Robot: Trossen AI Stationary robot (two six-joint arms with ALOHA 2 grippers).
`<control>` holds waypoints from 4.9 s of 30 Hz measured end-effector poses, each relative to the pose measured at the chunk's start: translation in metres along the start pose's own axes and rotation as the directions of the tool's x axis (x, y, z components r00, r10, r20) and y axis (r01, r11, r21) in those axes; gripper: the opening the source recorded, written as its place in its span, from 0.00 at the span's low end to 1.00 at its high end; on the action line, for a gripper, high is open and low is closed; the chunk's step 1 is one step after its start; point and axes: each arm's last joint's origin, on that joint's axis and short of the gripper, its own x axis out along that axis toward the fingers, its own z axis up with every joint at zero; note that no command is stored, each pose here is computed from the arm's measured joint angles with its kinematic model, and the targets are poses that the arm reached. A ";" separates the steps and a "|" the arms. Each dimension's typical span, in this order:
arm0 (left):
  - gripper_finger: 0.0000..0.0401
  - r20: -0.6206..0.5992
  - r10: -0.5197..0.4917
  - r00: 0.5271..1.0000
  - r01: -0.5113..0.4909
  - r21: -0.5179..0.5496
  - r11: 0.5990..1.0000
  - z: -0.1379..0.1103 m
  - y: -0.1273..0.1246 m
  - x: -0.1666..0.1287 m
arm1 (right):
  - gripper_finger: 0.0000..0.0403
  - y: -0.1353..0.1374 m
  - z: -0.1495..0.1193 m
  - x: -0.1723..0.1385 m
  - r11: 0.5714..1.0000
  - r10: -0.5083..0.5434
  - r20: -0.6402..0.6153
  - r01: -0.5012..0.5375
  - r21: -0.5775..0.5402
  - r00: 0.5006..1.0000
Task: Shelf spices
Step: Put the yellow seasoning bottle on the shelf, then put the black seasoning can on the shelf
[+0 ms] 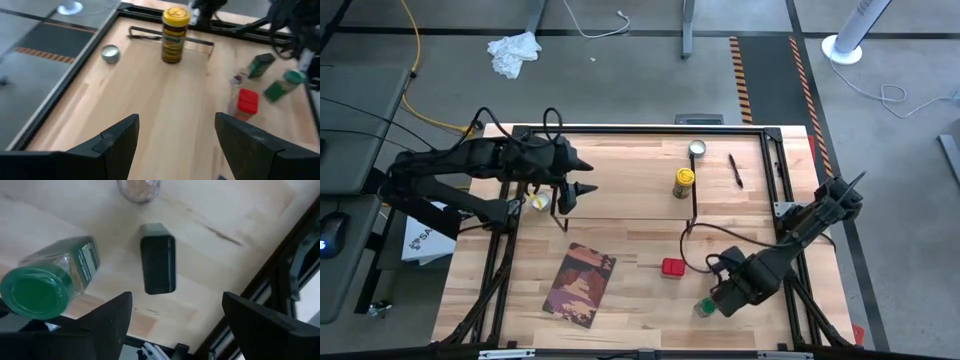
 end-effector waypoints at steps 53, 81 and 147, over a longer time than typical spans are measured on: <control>0.64 0.128 0.374 0.919 -0.393 0.198 0.898 -0.002 0.007 0.000 | 0.01 -0.050 0.142 -0.073 0.897 -0.035 0.679 -0.277 0.345 0.733; 0.64 0.122 0.385 0.915 -0.387 -0.009 0.922 -0.020 0.045 -0.058 | 0.00 -0.004 0.139 -0.063 0.949 0.313 0.431 -0.291 -0.117 0.847; 0.64 -0.055 0.175 0.983 -0.182 -0.173 0.968 -0.016 0.034 -0.008 | 0.27 0.005 0.006 0.003 0.996 0.047 0.167 -0.034 -0.083 0.985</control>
